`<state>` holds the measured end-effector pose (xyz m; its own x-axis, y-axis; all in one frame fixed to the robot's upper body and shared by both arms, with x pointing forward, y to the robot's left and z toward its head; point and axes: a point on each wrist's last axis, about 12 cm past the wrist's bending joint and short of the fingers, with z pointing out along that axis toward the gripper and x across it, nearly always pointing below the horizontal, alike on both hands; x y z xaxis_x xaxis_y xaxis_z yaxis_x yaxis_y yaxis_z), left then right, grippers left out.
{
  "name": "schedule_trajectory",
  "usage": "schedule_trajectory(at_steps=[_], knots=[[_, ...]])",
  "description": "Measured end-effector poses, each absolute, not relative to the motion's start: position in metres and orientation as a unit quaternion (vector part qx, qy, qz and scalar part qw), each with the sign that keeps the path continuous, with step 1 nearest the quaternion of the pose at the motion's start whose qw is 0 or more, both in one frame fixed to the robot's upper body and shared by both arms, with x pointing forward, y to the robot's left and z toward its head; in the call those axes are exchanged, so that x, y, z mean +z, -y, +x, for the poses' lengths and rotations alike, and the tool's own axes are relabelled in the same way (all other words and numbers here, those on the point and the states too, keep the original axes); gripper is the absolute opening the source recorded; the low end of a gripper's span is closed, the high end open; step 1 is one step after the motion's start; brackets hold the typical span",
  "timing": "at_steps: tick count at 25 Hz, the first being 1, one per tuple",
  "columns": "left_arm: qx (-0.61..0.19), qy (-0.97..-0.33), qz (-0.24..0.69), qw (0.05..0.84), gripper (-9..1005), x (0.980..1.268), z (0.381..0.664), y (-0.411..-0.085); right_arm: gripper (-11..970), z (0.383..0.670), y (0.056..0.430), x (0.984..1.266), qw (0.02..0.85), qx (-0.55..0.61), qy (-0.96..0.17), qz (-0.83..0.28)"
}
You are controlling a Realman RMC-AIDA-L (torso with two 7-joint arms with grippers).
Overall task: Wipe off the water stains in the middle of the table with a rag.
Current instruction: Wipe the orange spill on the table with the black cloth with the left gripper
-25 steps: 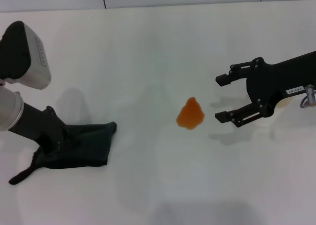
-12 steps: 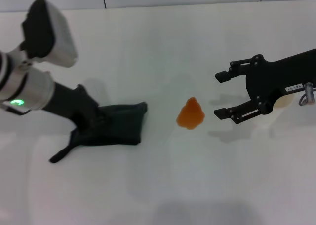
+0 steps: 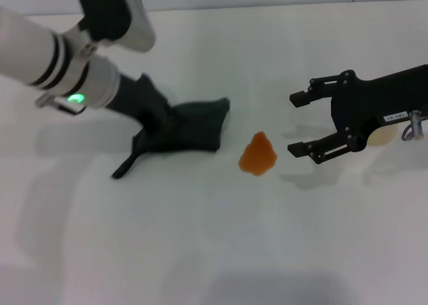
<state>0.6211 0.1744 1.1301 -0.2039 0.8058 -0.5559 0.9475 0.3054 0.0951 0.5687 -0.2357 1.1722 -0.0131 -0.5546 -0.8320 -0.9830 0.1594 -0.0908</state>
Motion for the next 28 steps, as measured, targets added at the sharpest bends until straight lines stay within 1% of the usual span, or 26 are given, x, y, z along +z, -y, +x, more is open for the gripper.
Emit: schedule_trajectory(at_steps=[5, 12, 16, 24, 28], knots=[[-0.144, -0.760, 0.577, 0.261, 38, 1.133, 0.629, -0.154, 859, 0.569, 0.238, 1.172, 0.390, 0.276, -0.658, -0.582], [-0.178, -0.733, 0.604, 0.259, 37, 1.135, 0.620, -0.128, 859, 0.568, 0.242, 1.173, 0.392, 0.272, -0.659, -0.581], [-0.198, -0.715, 0.624, 0.244, 36, 1.133, 0.610, -0.114, 859, 0.567, 0.243, 1.173, 0.392, 0.271, -0.660, -0.580], [-0.216, -0.695, 0.653, 0.212, 37, 1.121, 0.592, -0.096, 859, 0.567, 0.241, 1.175, 0.396, 0.274, -0.657, -0.580], [-0.215, -0.698, 0.650, 0.210, 37, 1.116, 0.591, -0.095, 859, 0.567, 0.240, 1.175, 0.397, 0.275, -0.655, -0.581]])
